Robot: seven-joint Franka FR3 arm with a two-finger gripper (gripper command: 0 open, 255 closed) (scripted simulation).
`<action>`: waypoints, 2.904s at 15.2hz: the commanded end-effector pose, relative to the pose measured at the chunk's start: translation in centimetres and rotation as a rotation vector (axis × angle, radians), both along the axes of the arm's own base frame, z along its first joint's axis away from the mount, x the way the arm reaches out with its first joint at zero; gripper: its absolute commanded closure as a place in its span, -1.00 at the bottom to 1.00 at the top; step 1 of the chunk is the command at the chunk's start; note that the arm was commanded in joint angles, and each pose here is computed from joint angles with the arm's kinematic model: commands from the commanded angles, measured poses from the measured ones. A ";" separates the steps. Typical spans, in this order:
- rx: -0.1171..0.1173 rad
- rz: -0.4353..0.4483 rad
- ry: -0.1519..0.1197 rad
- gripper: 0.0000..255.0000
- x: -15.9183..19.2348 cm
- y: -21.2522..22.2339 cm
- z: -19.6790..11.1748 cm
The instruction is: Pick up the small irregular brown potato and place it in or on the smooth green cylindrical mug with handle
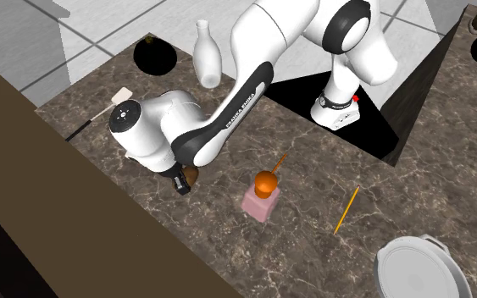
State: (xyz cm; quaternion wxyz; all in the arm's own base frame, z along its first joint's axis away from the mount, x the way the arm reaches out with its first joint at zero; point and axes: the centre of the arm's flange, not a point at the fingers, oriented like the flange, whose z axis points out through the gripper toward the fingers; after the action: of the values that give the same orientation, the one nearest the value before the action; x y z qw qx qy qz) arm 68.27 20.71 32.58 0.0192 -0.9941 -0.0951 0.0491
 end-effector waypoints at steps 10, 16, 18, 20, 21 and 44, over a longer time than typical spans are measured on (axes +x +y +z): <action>0.000 0.000 0.000 1.00 0.0 0.0 4.7; 0.000 0.000 0.000 1.00 0.0 0.0 7.9; 0.000 0.000 0.000 1.00 0.0 0.0 9.0; 0.000 0.000 0.000 1.00 0.0 0.0 10.0; 0.000 0.000 0.000 1.00 0.0 0.0 10.6; 0.000 0.000 0.000 1.00 0.7 -13.2 17.3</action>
State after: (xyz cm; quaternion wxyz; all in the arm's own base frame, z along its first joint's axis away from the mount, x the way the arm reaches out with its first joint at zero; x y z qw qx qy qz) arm 68.70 8.97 49.94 0.0192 -0.9941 -0.0945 0.0490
